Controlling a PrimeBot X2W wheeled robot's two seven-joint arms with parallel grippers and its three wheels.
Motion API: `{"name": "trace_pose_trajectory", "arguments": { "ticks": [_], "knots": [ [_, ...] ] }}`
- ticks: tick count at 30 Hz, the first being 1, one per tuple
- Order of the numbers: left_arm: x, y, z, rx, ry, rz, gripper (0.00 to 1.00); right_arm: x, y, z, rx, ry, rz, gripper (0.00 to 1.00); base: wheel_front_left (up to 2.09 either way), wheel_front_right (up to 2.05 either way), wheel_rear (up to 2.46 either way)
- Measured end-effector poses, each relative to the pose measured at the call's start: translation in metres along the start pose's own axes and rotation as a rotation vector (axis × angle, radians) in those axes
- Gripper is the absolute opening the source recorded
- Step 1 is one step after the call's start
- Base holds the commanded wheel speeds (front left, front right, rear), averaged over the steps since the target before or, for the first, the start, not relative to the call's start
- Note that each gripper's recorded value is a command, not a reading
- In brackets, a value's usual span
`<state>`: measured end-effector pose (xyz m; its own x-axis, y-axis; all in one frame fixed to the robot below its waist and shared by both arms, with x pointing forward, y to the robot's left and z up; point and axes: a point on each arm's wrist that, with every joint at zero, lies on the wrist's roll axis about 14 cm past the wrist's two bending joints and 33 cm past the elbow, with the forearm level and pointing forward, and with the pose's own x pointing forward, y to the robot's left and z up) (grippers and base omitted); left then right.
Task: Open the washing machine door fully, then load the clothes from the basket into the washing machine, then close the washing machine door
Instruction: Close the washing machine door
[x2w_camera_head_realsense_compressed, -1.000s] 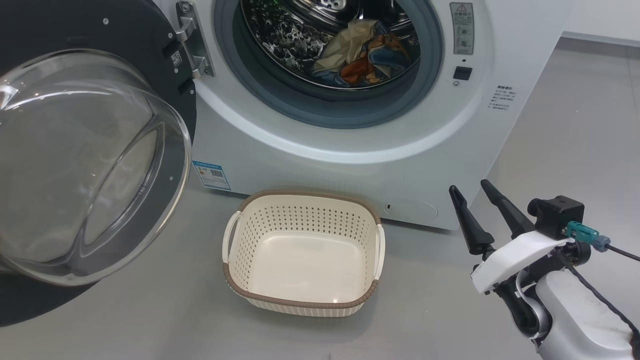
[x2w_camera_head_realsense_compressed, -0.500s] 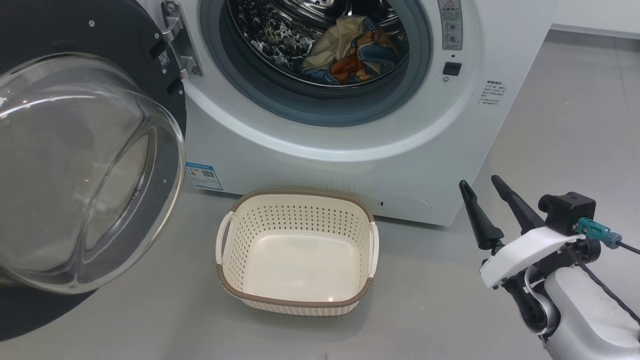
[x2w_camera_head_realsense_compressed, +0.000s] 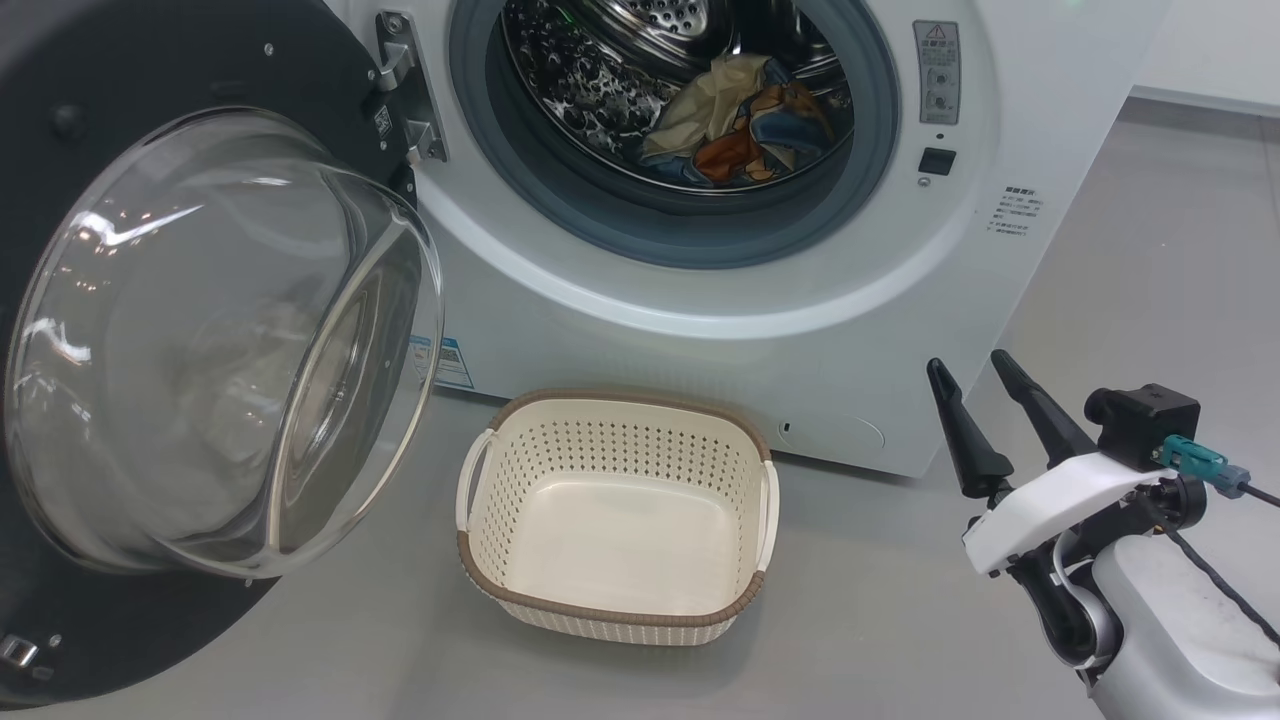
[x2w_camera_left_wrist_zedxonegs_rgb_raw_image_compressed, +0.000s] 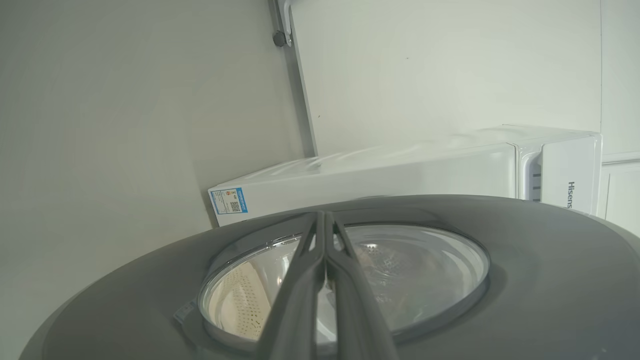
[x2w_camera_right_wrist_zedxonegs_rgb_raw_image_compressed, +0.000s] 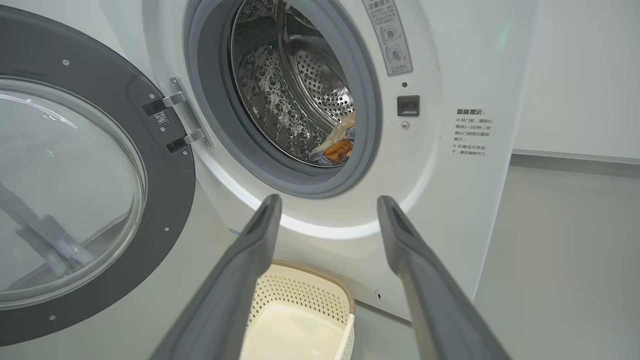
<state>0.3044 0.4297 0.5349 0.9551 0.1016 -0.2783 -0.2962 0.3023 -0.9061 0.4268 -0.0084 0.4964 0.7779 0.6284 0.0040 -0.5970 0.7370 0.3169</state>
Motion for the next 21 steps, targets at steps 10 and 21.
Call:
{"name": "trace_pose_trajectory", "arguments": {
  "ticks": [10,21],
  "knots": [
    [-0.016,-0.012,-0.016,0.05,0.152,-0.053,0.0,0.0,0.008,0.004,0.0,-0.012,0.012,1.0,0.0,0.0,0.0],
    [-0.025,-0.034,-0.052,0.123,0.331,-0.14,0.0,-0.002,0.009,0.007,0.008,-0.026,0.003,1.0,0.0,0.0,0.0]
  ]
}}
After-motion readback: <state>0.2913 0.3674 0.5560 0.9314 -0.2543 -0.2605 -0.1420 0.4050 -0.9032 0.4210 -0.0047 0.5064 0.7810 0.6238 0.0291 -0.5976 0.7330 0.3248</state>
